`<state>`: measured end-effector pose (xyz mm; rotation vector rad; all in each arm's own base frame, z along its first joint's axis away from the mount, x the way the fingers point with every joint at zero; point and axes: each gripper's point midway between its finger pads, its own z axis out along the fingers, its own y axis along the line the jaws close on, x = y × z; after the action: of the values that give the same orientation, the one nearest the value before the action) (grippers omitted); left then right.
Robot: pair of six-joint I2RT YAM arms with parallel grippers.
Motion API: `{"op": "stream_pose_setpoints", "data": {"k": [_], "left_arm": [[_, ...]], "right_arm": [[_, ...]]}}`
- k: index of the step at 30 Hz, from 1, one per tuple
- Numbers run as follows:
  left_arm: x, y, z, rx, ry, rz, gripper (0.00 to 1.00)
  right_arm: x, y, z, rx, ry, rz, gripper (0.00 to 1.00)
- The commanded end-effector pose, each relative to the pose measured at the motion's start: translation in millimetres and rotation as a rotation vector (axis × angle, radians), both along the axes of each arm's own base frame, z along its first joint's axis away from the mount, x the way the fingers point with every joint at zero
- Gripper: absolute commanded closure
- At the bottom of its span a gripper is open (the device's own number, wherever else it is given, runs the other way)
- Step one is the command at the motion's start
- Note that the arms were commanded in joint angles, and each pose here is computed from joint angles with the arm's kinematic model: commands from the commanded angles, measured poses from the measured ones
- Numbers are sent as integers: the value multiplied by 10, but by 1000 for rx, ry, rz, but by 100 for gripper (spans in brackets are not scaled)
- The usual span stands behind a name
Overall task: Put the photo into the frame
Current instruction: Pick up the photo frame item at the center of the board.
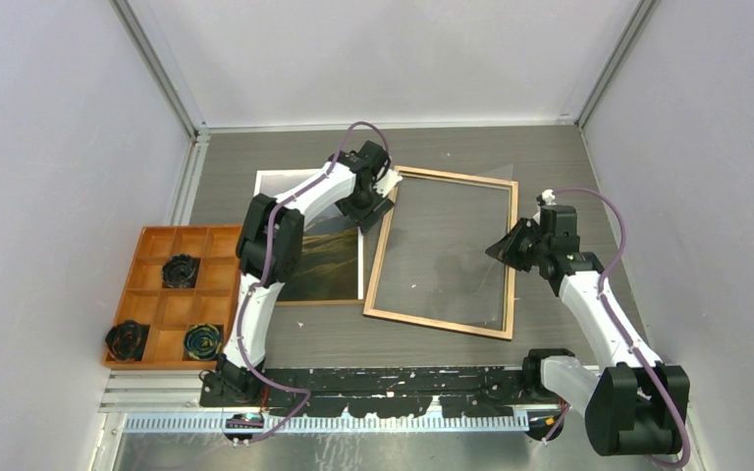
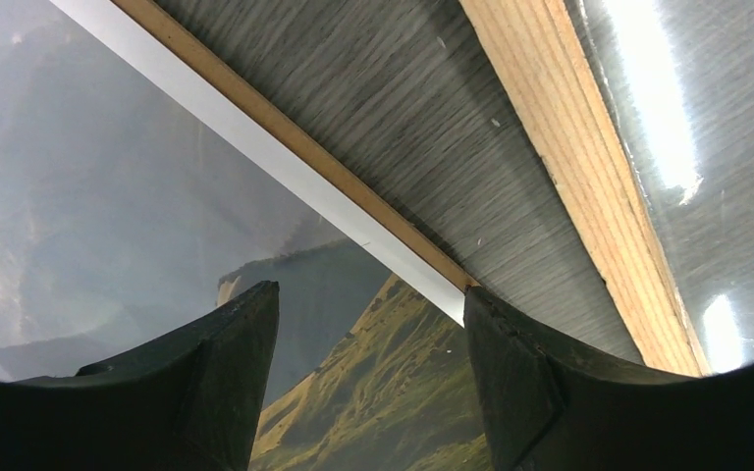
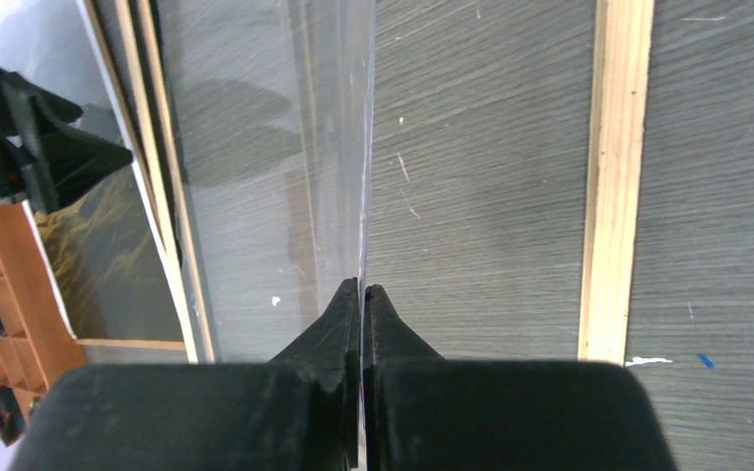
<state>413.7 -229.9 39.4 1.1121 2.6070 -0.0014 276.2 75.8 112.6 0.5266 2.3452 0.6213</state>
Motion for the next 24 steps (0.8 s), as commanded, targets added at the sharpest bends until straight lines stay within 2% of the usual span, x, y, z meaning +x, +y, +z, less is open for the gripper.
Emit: {"op": "stream_pose_setpoints", "data": {"k": [1,10,24], "left_arm": [[58,-49,-29,-8,-23,-4,30],[66,-91,-93,-18,-8,2,30],[87,-73,-51,-48,2,28,31]], "right_arm": [[48,199,352,92,-166,90,99],[-76,365,704,170,-309,175,99],[-147,571,975,284,-396,278,99]]}}
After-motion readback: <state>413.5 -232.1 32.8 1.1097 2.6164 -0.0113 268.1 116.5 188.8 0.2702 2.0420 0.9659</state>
